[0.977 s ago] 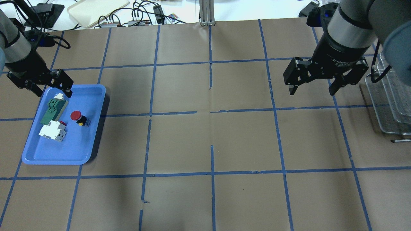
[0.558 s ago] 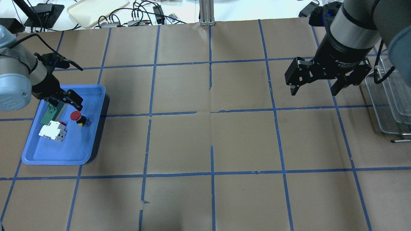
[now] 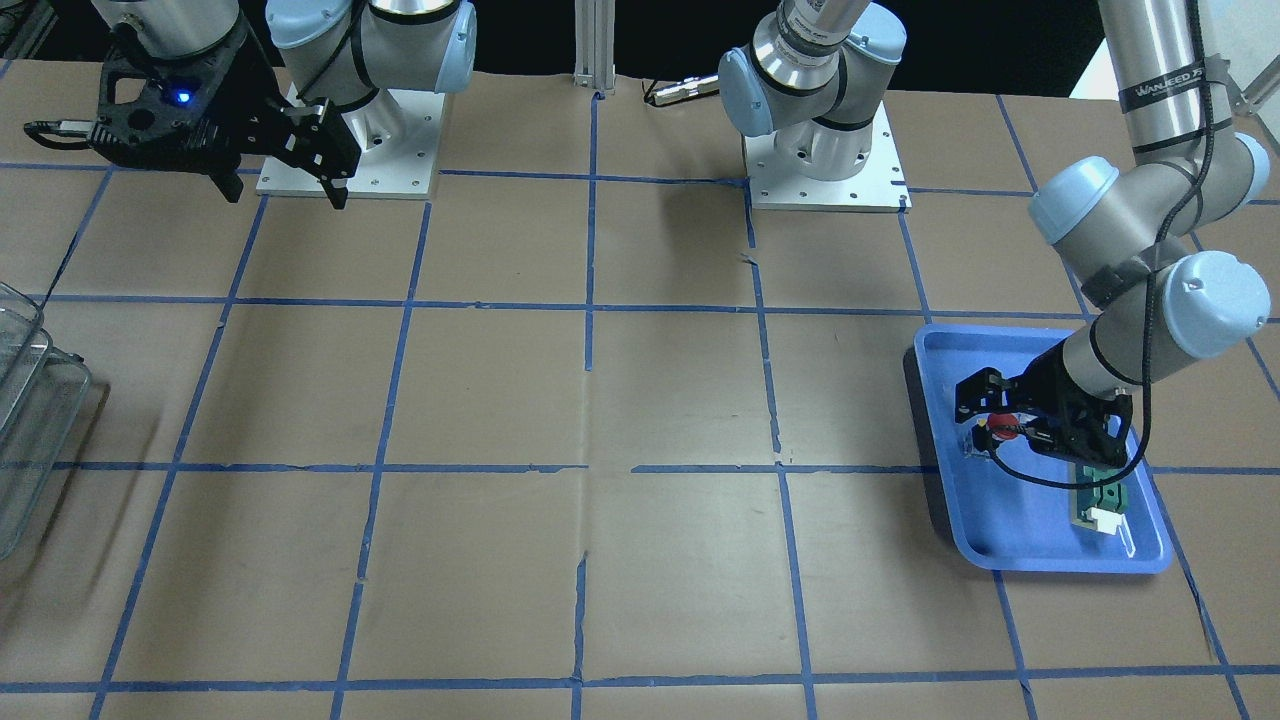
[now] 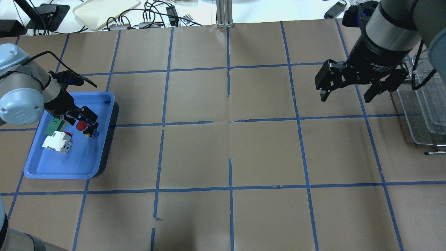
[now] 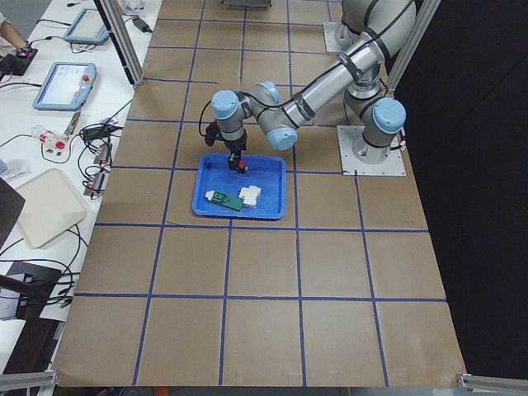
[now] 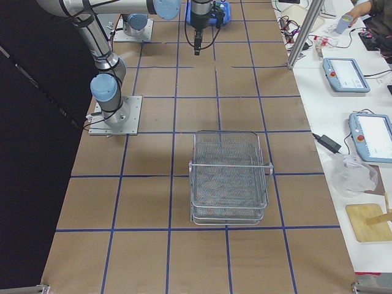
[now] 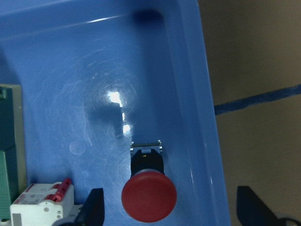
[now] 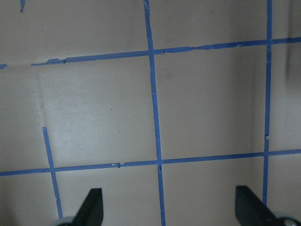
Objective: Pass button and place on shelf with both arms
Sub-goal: 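Close the left gripper on the red button's black base, then lift the red button with the left gripper while the right gripper approaches, then hold the button up while the right gripper moves in toward it, then close the right gripper on the button's base beside the left gripper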
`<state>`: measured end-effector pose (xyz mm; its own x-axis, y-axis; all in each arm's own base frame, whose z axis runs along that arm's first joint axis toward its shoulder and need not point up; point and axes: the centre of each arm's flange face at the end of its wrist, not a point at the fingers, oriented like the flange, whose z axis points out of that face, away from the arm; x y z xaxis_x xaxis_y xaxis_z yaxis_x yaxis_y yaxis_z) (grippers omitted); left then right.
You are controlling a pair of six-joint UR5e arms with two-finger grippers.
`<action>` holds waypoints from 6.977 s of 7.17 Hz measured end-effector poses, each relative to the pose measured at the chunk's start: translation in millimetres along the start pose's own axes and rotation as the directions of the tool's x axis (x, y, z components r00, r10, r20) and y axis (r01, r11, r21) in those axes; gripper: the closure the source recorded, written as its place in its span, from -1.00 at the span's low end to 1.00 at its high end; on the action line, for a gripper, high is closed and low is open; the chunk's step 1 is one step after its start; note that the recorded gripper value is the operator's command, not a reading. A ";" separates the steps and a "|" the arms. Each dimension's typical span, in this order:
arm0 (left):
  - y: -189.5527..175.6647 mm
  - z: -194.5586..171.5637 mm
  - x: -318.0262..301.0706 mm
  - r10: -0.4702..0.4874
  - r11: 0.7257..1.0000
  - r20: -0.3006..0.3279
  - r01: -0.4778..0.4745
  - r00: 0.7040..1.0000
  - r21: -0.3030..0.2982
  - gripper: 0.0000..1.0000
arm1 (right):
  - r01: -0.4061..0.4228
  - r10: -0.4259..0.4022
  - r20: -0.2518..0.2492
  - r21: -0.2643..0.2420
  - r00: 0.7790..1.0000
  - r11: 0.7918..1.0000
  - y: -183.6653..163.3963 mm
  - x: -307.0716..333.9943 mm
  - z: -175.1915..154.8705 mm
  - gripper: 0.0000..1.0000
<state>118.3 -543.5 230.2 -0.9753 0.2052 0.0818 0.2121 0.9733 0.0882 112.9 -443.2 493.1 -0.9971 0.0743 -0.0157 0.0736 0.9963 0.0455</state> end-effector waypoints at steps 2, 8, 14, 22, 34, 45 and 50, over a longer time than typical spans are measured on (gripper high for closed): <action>-1.0 0.1 -1.2 -0.005 1.000 0.001 0.005 1.000 -0.001 1.00 | -0.002 0.002 0.001 -0.005 1.000 1.000 -0.3 1.2 5.7 -1.00; -24.7 -69.9 38.9 -0.050 0.994 -0.155 0.064 0.987 0.088 1.00 | -0.011 0.011 0.002 -0.007 1.000 1.000 -1.1 1.8 8.2 -1.00; -84.3 -145.3 280.8 -0.602 0.723 -0.701 0.633 0.382 -0.276 1.00 | -0.335 0.342 0.196 -0.066 0.919 0.940 -32.8 76.4 10.7 -1.00; -70.7 -151.7 409.7 -0.879 0.388 -0.471 0.679 0.070 -0.623 1.00 | -0.663 0.879 0.384 -0.584 0.282 0.468 -80.6 73.8 29.4 -1.00; -68.5 -133.2 423.1 -0.874 0.432 -0.486 0.463 0.003 -0.774 1.00 | -0.537 0.946 0.307 -0.783 0.105 0.313 -34.6 47.0 73.3 -1.00; -66.8 -143.1 434.1 -0.913 0.318 -0.399 0.465 -0.085 -0.826 1.00 | -0.480 0.956 0.282 -0.829 0.084 0.287 -50.9 32.7 90.7 -1.00; -65.5 -147.0 434.5 -0.914 0.312 -0.395 0.464 -0.091 -0.829 1.00 | -0.482 0.960 0.269 -0.832 0.081 0.274 -52.2 24.4 87.4 -0.94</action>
<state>-310.3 -533.3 405.9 -0.0810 -0.9492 0.3040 -0.3353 0.3132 0.8885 86.3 -489.5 403.0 -0.0047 0.9741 -0.2263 0.4849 0.2001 0.8514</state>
